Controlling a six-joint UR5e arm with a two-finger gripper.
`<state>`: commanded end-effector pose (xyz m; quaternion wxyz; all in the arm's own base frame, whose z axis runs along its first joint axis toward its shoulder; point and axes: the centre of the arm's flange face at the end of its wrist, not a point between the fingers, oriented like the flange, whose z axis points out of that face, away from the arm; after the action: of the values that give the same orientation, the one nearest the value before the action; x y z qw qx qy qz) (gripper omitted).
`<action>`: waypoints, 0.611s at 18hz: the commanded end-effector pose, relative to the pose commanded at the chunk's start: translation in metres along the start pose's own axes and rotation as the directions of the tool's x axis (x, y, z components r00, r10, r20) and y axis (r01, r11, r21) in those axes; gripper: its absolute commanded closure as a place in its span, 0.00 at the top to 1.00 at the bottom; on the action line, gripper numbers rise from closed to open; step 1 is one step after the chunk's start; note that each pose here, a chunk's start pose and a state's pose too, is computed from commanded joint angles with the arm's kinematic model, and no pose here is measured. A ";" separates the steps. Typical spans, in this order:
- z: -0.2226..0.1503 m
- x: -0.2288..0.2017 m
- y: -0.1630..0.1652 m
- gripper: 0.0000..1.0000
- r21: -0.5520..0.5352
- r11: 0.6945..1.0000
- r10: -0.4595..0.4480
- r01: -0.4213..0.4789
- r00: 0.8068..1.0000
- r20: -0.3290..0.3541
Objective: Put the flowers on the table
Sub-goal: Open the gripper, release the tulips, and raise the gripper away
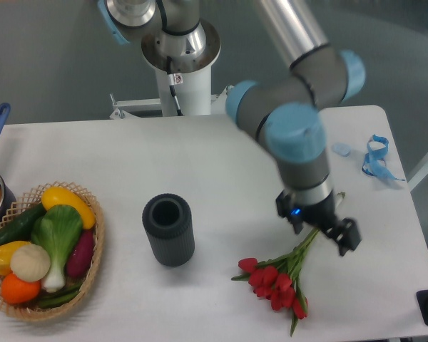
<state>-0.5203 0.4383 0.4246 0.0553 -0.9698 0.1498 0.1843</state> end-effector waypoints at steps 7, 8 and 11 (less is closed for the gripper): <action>-0.041 -0.002 0.087 1.00 0.066 0.983 0.174 -0.169 0.981 -0.088; -0.045 -0.002 0.098 1.00 0.077 0.981 0.183 -0.177 0.978 -0.095; -0.053 -0.003 0.119 1.00 0.123 0.975 0.195 -0.183 0.976 -0.100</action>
<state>-0.5414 0.3172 0.4688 0.0840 -0.9552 0.2545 0.1256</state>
